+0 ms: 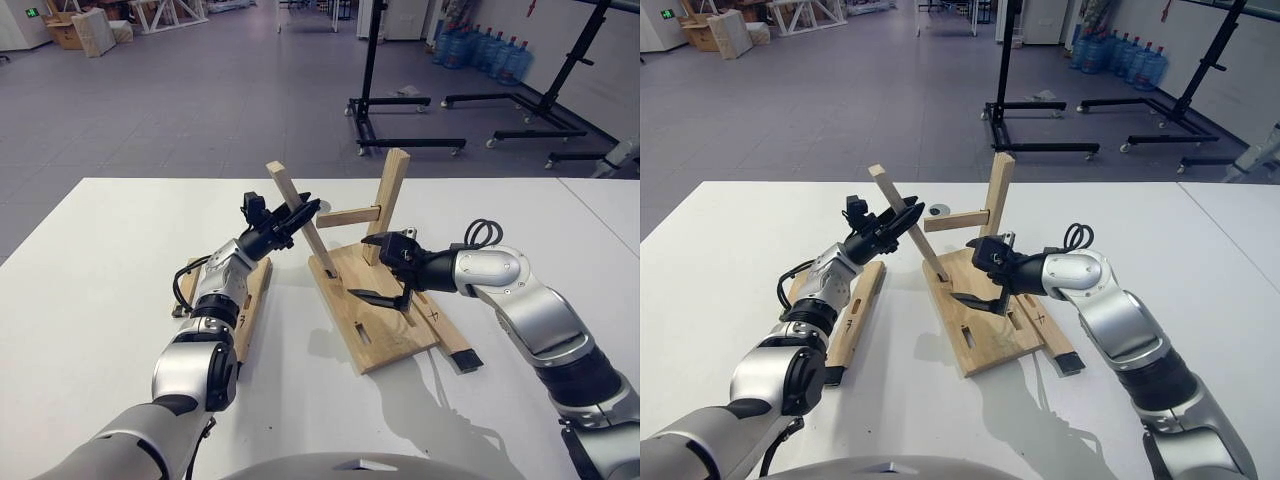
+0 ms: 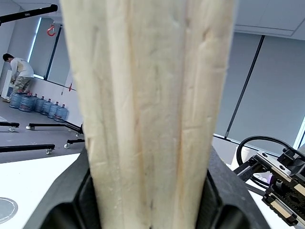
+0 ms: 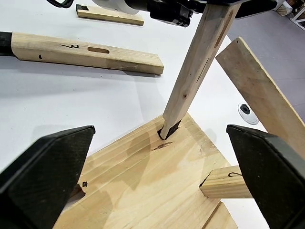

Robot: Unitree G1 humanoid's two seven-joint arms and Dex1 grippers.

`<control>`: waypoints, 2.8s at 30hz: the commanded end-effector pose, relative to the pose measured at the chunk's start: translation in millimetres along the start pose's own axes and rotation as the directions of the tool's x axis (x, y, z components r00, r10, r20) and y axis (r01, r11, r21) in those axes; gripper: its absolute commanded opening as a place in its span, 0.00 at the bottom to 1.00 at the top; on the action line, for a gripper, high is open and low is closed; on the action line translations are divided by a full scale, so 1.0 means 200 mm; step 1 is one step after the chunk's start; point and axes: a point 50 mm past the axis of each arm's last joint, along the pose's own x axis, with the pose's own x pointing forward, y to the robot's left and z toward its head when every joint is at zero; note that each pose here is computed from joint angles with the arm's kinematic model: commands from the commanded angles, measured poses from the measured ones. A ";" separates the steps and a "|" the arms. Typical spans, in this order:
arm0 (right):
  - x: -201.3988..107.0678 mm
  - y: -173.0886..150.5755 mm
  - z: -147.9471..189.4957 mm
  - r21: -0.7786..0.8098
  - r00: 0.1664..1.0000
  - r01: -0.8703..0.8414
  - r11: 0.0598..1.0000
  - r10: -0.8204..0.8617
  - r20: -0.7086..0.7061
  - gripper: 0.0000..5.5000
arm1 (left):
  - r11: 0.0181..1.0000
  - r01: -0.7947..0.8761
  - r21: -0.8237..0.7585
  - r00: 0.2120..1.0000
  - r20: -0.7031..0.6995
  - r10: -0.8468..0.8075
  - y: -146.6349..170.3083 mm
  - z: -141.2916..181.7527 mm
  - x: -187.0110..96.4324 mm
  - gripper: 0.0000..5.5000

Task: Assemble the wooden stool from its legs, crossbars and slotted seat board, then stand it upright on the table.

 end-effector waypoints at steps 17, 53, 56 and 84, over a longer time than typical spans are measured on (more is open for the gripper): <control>0.01 -0.01 0.03 -0.012 1.000 0.009 1.000 -0.009 0.009 0.93 | 0.999 0.000 0.036 0.999 -0.053 0.002 0.05 0.12 -0.04 0.37; 0.01 0.00 0.03 -0.008 1.000 0.008 1.000 -0.008 0.011 0.93 | 0.988 0.101 0.113 0.959 -0.276 -0.066 0.02 0.05 -0.07 0.37; 0.01 0.00 0.03 -0.008 1.000 0.009 1.000 -0.009 0.013 0.93 | 0.987 0.110 0.115 0.954 -0.290 -0.073 0.01 0.04 -0.05 0.37; -0.05 -0.20 0.20 -0.016 0.967 0.213 0.977 -0.208 0.148 0.93 | 0.997 0.042 0.058 0.936 -0.350 -0.018 0.02 0.00 0.02 0.37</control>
